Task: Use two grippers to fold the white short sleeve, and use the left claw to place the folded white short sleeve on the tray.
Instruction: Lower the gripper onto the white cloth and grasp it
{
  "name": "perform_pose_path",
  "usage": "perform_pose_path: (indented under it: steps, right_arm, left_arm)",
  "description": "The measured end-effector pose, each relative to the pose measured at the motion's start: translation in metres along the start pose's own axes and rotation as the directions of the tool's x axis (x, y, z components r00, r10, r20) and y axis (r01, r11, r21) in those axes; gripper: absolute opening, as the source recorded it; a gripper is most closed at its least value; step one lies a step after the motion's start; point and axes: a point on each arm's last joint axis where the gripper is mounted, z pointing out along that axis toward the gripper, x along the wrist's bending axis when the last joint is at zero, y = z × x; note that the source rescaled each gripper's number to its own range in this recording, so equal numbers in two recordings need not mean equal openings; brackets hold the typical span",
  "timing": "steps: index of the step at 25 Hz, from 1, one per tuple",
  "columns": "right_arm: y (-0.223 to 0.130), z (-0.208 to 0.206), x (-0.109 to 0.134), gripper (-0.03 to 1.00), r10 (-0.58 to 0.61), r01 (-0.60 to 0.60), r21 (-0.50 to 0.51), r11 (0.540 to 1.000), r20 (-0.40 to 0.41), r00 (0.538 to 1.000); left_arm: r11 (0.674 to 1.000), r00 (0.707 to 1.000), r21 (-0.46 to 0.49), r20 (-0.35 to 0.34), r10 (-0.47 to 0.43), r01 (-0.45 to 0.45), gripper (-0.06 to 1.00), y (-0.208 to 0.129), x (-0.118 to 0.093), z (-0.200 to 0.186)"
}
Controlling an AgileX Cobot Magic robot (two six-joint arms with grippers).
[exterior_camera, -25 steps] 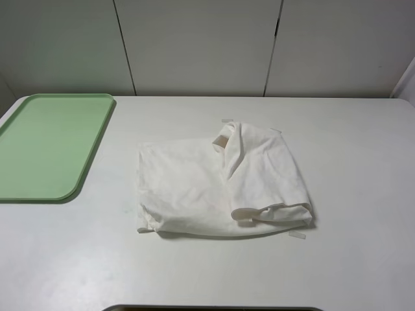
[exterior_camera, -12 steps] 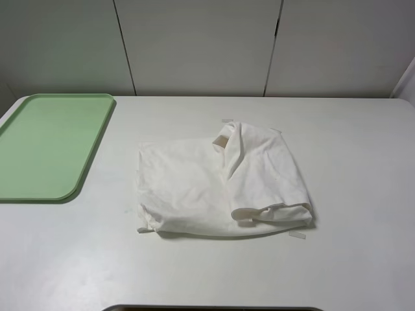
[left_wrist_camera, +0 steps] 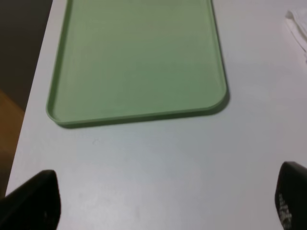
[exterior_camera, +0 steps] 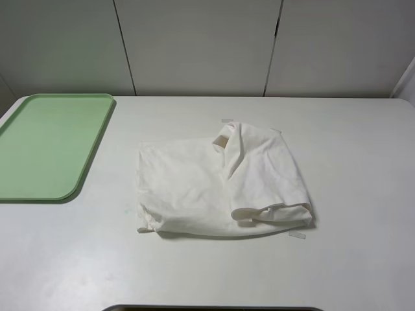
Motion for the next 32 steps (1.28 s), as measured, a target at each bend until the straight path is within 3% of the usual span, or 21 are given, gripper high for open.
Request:
perform_pose_path:
  steps: [25,30,32]
  right_arm:
    - [0.000,0.000,0.000,1.00,0.000,0.000,0.000,1.000,0.000,1.000]
    - [0.000,0.000,0.000,1.00,0.000,0.000,0.000,1.000,0.000,1.000]
    - [0.000,0.000,0.000,1.00,0.000,0.000,0.000,1.000,0.000,1.000]
  left_arm:
    - [1.000,1.000,0.000,0.009,-0.004,0.004,0.88,0.000,-0.001,0.000]
    - [0.992,0.987,-0.102,0.150,-0.061,0.076,0.88,0.019,-0.012,-0.007]
    - [0.990,0.973,-0.096,0.215,-0.083,0.105,0.87,0.033,-0.017,-0.004]
